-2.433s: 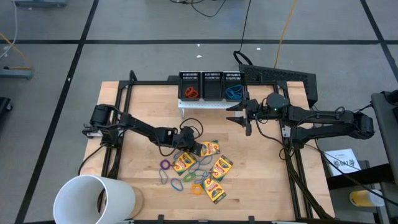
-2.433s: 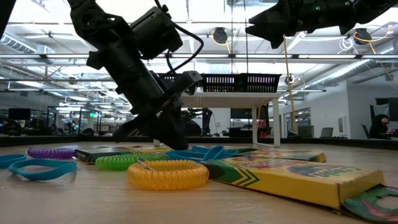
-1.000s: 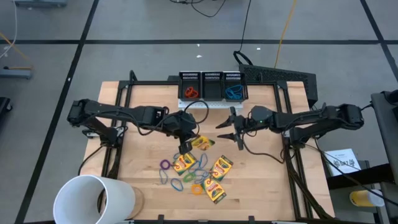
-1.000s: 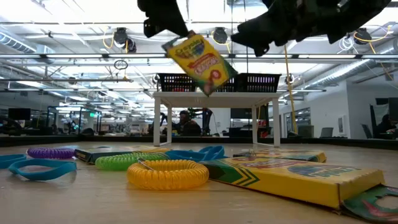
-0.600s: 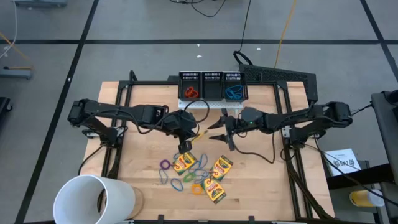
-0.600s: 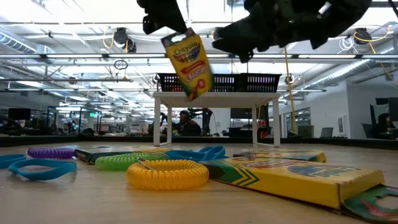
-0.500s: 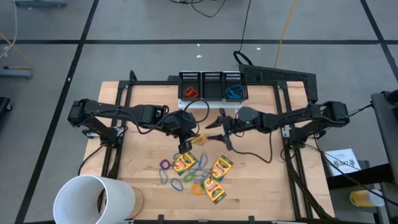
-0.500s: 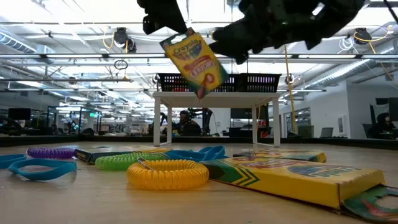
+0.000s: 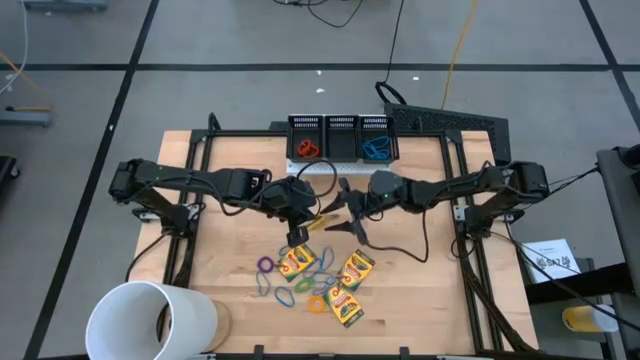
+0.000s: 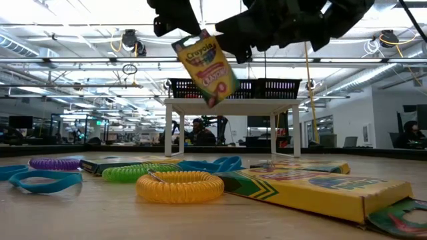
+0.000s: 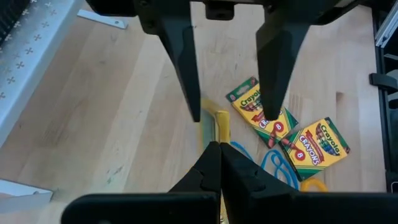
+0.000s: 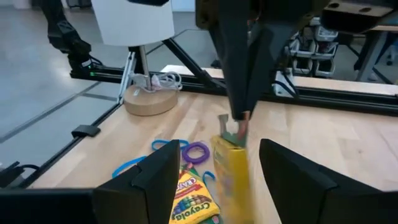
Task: Pick & Place Office Desk Supplies
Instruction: Put the crayon box into the middle black bin on the shelf
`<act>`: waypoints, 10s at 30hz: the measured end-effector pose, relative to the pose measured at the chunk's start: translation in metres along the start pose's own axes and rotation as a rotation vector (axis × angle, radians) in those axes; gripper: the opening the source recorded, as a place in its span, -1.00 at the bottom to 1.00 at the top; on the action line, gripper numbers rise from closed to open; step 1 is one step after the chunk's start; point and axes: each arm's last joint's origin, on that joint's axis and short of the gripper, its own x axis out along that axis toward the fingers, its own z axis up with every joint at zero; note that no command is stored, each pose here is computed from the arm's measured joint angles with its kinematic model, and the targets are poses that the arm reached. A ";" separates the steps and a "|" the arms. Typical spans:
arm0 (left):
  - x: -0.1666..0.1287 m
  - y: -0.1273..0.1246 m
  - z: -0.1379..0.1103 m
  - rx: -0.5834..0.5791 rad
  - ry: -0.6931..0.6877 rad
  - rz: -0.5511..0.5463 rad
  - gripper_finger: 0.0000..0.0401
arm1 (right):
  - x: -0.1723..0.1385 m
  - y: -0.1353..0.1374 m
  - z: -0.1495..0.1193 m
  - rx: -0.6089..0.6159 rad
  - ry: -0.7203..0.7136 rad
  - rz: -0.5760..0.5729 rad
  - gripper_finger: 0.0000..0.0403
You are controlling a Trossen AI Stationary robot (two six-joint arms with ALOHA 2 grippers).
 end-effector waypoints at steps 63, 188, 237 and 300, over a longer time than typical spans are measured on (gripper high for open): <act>-0.029 0.001 -0.002 0.151 -0.370 0.242 -0.92 | -0.062 -0.061 0.047 -0.036 -0.308 -0.260 -0.89; -0.033 0.010 0.003 0.109 -0.421 0.280 -0.85 | -0.096 -0.042 0.020 -0.391 -0.110 -0.661 -0.24; -0.033 0.010 0.003 0.086 -0.431 0.275 -0.85 | -0.083 -0.085 0.026 -0.408 0.420 -0.840 -0.99; 0.091 -0.011 -0.187 0.063 0.170 0.020 -0.35 | -0.148 0.050 -0.037 -0.255 -0.131 -0.474 -0.68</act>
